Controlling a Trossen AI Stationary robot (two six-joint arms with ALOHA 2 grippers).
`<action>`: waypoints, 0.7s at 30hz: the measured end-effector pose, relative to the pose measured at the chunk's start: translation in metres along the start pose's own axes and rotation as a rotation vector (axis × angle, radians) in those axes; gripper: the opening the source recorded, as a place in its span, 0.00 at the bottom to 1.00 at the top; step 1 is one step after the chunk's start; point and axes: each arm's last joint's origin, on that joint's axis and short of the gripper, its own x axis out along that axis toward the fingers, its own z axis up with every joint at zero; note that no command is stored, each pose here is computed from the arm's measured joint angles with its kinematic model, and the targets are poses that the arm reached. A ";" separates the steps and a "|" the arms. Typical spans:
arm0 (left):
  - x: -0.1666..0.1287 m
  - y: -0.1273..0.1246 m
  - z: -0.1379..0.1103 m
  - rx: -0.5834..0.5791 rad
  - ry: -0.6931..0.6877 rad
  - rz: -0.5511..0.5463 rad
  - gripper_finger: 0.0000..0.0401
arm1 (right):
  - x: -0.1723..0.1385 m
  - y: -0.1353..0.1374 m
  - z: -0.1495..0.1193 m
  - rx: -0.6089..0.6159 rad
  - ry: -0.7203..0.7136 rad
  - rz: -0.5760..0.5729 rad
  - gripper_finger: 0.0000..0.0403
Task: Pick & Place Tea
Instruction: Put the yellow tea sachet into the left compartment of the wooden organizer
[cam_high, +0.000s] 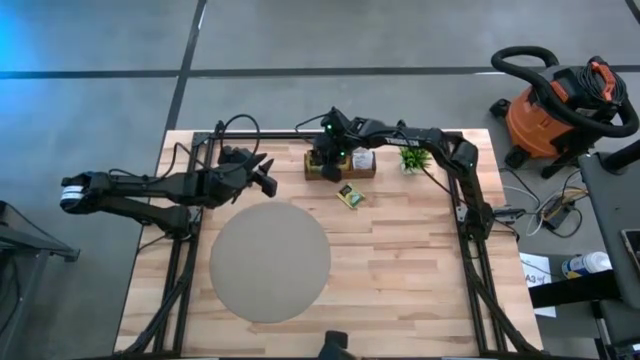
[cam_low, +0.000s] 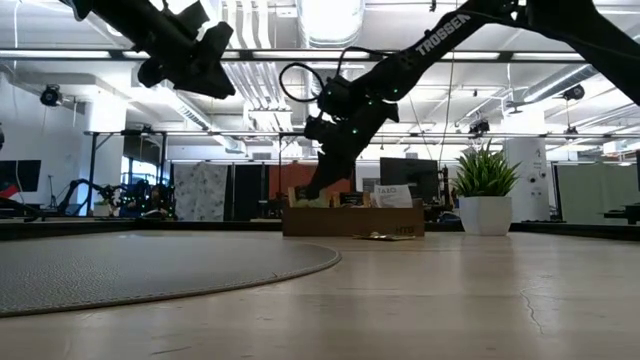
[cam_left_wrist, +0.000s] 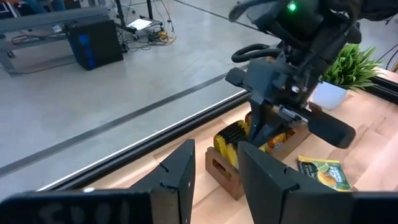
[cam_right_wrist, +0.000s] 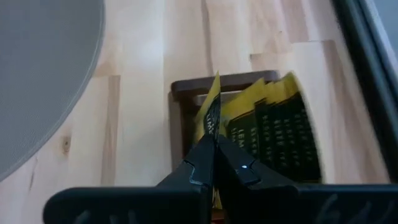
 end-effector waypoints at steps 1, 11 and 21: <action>0.000 0.000 0.000 -0.001 0.000 0.001 0.29 | 0.001 0.001 0.000 -0.006 0.006 0.004 0.02; 0.002 0.002 0.001 -0.005 -0.001 0.016 0.29 | 0.002 0.009 -0.005 -0.030 0.092 -0.041 0.02; 0.003 0.002 0.003 -0.023 -0.019 0.011 0.29 | 0.001 0.011 -0.003 -0.029 0.123 -0.061 0.11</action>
